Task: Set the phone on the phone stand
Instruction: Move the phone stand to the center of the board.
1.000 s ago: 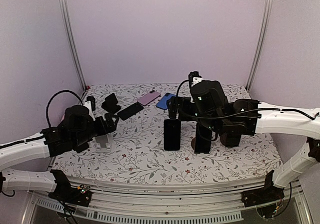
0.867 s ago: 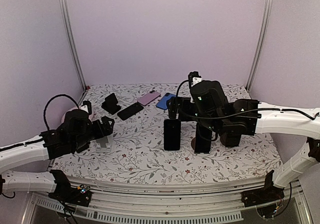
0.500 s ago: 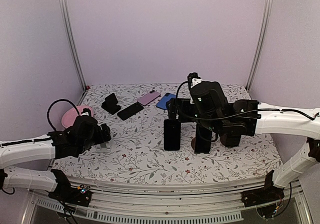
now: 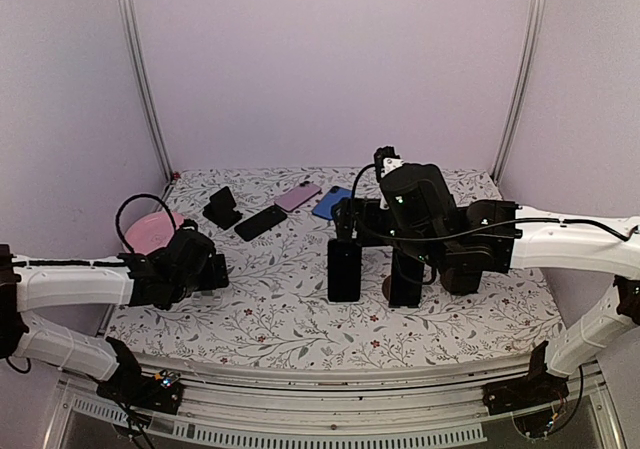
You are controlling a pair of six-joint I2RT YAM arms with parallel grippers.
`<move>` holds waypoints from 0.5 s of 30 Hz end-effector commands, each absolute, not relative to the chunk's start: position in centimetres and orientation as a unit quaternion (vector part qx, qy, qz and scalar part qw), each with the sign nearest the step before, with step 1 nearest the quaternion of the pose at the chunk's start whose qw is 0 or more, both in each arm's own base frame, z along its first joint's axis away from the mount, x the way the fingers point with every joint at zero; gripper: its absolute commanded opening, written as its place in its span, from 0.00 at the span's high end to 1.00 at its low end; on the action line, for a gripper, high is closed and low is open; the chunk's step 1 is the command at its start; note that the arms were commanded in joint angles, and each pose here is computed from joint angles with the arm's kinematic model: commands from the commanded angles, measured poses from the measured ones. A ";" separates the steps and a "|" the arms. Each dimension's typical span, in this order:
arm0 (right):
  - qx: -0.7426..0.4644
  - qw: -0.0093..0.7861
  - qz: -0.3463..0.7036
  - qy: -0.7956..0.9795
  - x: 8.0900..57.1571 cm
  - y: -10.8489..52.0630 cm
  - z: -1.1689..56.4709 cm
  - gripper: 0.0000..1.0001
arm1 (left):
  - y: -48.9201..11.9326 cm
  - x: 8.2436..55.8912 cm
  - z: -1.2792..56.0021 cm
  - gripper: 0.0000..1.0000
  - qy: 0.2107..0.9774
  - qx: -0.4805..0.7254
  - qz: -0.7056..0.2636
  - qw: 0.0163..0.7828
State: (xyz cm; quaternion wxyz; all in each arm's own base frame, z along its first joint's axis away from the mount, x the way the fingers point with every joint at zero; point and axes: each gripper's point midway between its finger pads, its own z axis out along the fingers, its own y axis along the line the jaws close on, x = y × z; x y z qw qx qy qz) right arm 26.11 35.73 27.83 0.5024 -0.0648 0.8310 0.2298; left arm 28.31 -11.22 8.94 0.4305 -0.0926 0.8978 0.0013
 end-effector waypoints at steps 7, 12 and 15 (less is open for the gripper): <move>-0.072 0.507 0.235 0.826 25.8 35.5 28.4 0.01 | -11.6 29.5 8.6 0.11 0.905 -0.067 0.031 0.418; -0.072 0.508 0.235 0.825 25.8 35.4 28.6 0.01 | -11.7 29.9 8.5 0.19 0.904 -0.054 0.040 0.422; -0.072 0.508 0.238 0.825 25.7 35.4 28.7 0.01 | -11.8 30.1 8.2 0.24 0.905 -0.047 0.045 0.419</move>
